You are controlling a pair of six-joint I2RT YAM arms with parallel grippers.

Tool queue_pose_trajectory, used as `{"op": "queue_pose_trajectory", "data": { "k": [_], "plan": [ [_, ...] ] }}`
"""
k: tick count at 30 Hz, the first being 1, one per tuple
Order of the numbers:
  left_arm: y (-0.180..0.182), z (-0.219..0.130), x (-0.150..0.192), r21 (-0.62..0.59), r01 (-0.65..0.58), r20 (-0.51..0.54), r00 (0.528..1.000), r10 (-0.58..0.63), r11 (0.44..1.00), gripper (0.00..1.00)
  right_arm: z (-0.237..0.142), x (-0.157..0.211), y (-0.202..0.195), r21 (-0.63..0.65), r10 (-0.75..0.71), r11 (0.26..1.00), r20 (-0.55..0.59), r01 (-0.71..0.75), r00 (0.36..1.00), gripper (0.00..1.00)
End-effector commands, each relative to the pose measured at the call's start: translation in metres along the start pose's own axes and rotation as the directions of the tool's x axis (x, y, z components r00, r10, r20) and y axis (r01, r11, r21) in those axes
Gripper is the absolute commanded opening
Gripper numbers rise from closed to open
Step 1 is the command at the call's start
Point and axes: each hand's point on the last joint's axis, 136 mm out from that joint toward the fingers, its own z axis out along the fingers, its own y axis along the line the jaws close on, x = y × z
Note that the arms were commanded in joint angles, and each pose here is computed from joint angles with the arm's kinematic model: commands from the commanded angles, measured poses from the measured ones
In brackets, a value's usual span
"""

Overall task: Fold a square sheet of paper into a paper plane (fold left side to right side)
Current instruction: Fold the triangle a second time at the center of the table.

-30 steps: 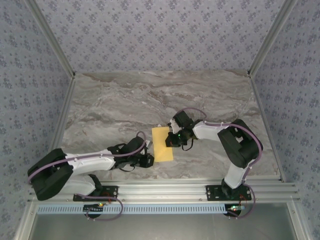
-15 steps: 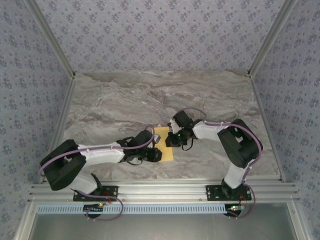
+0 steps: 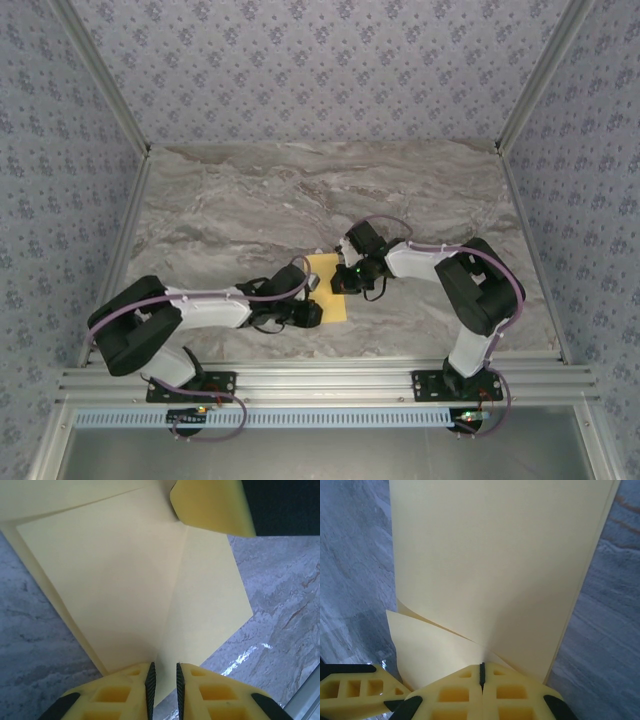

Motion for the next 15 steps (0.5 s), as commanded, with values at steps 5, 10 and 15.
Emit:
{"op": "queue_pose_trajectory", "data": {
  "k": [5,10,15],
  "plan": [
    [0.014,-0.008,0.031,-0.037,0.007,-0.068,0.998,-0.009,0.999,0.20,0.007,0.013,-0.026,0.109,0.033,0.994,-0.052,-0.027,0.998,0.03],
    [0.016,-0.014,0.029,-0.049,0.012,-0.048,0.999,-0.014,0.999,0.19,0.006,0.011,-0.021,0.091,0.028,0.996,-0.048,-0.024,0.998,0.03],
    [0.006,-0.028,0.009,0.005,0.033,0.015,0.999,-0.033,0.999,0.21,-0.004,-0.004,0.006,-0.017,-0.012,1.000,0.020,0.013,1.000,0.07]
  ]
}}
